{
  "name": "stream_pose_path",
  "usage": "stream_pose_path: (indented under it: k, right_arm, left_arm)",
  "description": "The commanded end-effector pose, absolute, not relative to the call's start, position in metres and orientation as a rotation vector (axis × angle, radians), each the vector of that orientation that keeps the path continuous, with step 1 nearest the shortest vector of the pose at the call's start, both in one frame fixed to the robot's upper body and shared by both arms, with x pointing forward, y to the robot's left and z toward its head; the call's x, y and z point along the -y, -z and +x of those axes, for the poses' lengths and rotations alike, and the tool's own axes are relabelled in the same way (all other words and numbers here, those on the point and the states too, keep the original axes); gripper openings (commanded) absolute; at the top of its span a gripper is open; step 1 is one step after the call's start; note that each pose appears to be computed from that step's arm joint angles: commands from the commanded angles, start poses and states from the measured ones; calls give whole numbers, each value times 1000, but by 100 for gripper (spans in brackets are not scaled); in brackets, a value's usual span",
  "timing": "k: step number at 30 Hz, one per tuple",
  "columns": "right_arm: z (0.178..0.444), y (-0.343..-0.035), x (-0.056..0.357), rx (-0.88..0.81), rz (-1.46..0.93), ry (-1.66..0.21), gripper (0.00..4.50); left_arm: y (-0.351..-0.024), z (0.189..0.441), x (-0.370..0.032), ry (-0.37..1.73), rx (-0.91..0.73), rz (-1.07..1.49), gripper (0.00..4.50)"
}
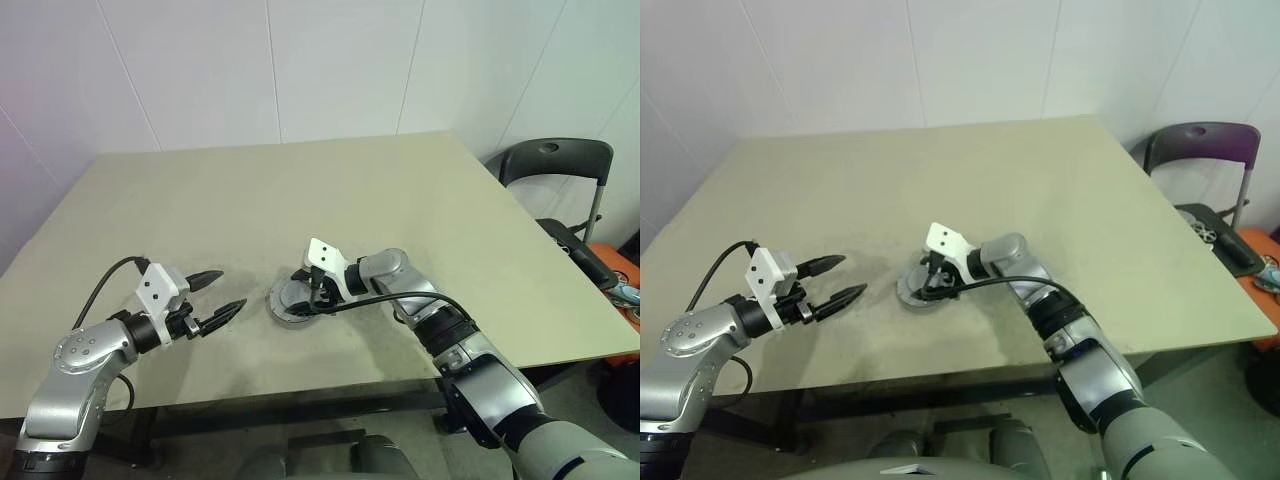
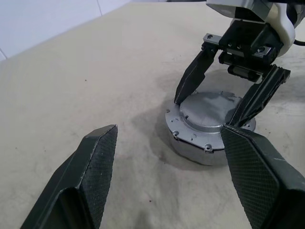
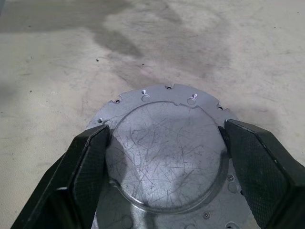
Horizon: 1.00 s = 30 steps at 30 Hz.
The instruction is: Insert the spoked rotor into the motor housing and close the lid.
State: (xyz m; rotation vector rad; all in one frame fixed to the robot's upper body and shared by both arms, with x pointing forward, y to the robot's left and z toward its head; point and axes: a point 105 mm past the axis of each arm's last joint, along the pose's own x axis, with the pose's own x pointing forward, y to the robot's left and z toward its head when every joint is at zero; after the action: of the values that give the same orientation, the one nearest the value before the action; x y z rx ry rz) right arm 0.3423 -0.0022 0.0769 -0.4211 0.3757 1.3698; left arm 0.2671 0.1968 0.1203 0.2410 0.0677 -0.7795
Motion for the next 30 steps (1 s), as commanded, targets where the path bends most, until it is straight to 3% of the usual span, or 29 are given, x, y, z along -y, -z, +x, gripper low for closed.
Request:
stream_pose_path:
  k: [1, 30]
  right_arm:
    - [345, -76, 4, -371, -441, -1358, 351]
    - [348, -79, 10, -376, -466, -1389, 351]
  left_arm:
    - [-133, 267, -194, 783, -22, 259, 366]
    - [-134, 268, -197, 776, -23, 259, 366]
